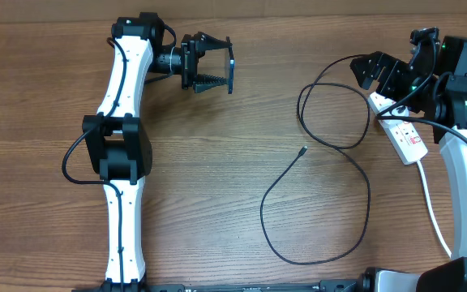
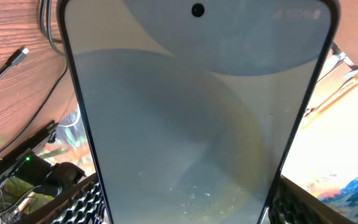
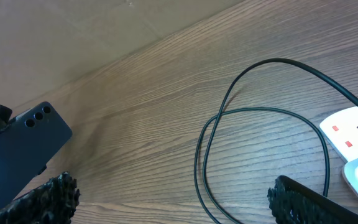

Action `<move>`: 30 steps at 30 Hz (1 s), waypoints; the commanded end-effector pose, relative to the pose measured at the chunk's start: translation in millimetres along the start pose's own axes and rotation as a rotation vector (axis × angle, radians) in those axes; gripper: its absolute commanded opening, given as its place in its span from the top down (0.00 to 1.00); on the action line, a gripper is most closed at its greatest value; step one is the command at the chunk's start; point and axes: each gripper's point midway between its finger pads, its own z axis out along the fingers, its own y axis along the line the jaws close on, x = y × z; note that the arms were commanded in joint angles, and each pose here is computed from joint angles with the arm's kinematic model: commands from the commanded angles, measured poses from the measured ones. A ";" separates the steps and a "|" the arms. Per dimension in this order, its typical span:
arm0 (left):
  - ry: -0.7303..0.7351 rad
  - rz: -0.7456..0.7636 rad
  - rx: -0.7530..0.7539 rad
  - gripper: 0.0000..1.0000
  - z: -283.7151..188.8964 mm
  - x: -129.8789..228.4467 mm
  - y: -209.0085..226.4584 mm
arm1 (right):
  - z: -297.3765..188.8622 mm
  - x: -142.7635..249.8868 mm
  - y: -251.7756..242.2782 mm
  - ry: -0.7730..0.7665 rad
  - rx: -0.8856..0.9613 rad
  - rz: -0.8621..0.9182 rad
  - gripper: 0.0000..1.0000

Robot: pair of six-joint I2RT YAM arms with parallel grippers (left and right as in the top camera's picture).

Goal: Plug charger to phone and switch on socket

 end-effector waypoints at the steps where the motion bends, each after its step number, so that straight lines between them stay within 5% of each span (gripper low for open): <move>1: 0.026 0.010 0.059 0.28 -5.6 4.7 -13.5 | -4.2 -7.8 7.0 -0.018 -0.016 -0.012 0.00; 8: 0.026 0.004 0.059 0.28 -5.6 4.7 -13.5 | -17.5 -27.2 -58.1 -0.108 0.381 -0.135 0.00; 15: 0.026 0.004 0.059 0.28 -5.6 4.7 -13.5 | -18.2 -31.4 -58.4 -0.125 0.387 -0.139 0.00; 21: 0.026 0.003 0.058 0.28 -5.4 4.8 -13.5 | -6.3 -26.3 -14.4 -0.104 0.118 -0.029 0.00; 26: 0.026 0.004 0.058 0.28 -5.4 4.7 -13.5 | -5.5 -23.9 58.2 -0.074 -0.249 -0.105 0.00; 30: 0.026 0.004 0.058 0.28 -5.4 4.8 -13.5 | 4.3 -9.8 97.1 -0.050 -0.303 -0.172 0.00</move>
